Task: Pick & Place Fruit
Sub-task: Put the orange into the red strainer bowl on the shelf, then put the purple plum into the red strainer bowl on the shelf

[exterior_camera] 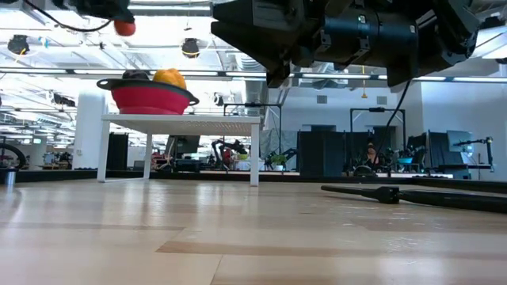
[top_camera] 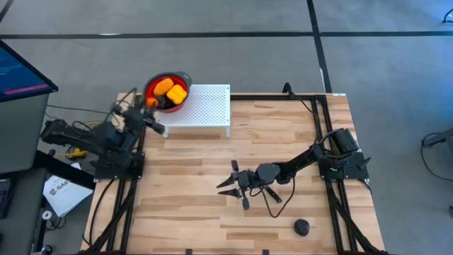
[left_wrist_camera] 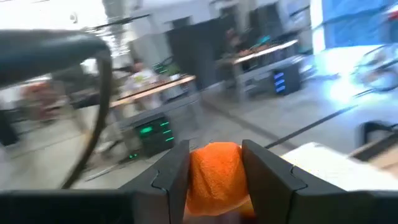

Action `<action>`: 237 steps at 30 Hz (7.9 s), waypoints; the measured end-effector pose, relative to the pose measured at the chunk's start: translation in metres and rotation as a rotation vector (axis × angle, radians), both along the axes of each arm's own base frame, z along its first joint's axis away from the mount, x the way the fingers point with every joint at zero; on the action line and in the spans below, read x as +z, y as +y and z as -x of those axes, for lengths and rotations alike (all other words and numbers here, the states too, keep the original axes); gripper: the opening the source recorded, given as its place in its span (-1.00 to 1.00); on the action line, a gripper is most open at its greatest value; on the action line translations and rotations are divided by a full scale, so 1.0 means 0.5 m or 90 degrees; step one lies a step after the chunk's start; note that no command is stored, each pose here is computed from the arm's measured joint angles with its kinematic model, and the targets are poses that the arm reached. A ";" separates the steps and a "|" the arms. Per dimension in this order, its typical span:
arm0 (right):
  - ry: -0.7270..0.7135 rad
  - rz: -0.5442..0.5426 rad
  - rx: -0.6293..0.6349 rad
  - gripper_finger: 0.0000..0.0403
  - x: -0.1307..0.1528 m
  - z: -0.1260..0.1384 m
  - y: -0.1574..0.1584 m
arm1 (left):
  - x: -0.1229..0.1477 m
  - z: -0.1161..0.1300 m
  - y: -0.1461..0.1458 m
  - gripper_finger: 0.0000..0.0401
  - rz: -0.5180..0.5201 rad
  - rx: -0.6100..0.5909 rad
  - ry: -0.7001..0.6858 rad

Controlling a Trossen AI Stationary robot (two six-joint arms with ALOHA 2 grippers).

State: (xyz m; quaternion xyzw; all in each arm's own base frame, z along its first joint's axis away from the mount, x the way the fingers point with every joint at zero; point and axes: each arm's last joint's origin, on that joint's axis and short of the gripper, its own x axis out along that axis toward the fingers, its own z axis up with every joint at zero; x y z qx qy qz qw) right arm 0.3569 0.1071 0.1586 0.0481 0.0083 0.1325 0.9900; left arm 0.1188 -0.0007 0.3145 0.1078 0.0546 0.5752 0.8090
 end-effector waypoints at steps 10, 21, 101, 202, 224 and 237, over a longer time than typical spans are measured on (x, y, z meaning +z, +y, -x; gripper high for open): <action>0.000 -0.006 -0.001 -0.52 0.004 -0.004 0.000 | 0.013 -0.061 -0.009 -0.38 0.023 -0.300 -0.046; 0.003 -0.017 -0.005 -0.52 0.004 -0.005 -0.005 | 0.104 0.000 0.121 -0.35 0.203 -0.073 0.051; 0.958 -0.274 -0.047 0.64 0.094 0.378 0.156 | -0.177 -0.220 -0.126 -0.11 0.328 -0.835 -0.036; 0.395 -0.042 0.078 0.57 -0.092 -0.204 -0.153 | -0.304 -0.079 -0.273 0.27 0.233 -0.664 0.142; 0.456 0.217 -0.139 0.56 0.182 0.002 0.072 | -0.279 -0.172 -0.183 0.55 0.210 -0.790 0.170; 0.520 0.234 -0.360 0.56 0.148 0.143 0.187 | -0.294 -0.318 -0.153 0.79 0.198 -0.861 0.257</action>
